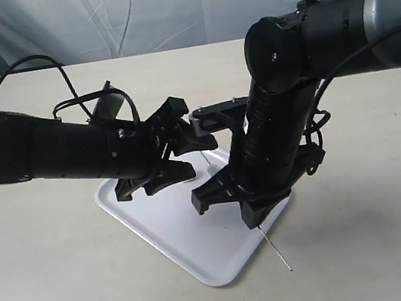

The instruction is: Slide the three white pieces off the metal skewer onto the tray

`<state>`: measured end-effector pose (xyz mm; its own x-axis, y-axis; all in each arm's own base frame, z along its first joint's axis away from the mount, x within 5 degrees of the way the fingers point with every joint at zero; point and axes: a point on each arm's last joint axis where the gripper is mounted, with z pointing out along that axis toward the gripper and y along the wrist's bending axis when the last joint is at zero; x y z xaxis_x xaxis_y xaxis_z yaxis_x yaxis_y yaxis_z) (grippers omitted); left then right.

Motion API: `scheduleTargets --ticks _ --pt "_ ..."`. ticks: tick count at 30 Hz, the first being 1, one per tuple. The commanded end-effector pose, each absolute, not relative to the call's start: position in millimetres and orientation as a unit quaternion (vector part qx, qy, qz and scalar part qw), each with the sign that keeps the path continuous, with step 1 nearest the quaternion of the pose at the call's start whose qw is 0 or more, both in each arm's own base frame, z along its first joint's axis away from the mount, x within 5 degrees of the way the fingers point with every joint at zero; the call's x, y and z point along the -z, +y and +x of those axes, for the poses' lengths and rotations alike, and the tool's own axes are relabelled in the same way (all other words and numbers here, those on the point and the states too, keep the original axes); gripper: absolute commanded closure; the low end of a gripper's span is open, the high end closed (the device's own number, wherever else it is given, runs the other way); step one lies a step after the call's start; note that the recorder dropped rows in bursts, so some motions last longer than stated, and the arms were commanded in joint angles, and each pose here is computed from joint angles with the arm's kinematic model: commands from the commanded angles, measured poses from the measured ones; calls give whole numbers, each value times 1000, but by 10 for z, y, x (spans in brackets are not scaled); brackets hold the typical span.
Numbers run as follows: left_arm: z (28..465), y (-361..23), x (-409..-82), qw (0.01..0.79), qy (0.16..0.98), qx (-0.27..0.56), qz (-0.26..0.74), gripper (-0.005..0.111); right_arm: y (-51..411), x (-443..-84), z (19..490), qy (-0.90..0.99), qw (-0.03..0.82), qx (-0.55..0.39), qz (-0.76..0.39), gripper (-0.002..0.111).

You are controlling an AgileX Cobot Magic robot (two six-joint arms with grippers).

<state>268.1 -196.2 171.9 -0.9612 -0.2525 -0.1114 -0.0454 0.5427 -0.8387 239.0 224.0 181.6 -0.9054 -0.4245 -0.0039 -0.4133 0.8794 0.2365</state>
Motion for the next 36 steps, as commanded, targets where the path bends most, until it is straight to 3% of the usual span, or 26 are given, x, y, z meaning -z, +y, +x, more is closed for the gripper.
scheduleTargets --ticks 1,14,16,19,36 --pt "2675 -1974 -1752 105 866 481 -86 48 2285 -1839 2413 -968 5 140 209 109" --pt "2683 -1967 -1745 110 868 477 -88 48 2283 -2060 2375 -962 -25 171 214 109" --pt "2682 -1968 -1746 109 868 477 -88 53 2272 -2121 2360 -960 -32 175 215 109" --pt "2671 -1977 -1755 106 865 483 -81 70 2268 -2147 2356 -960 -36 177 213 109" --pt "2682 -1968 -1746 117 869 475 -73 81 2311 -2182 2303 -956 -14 210 205 109"
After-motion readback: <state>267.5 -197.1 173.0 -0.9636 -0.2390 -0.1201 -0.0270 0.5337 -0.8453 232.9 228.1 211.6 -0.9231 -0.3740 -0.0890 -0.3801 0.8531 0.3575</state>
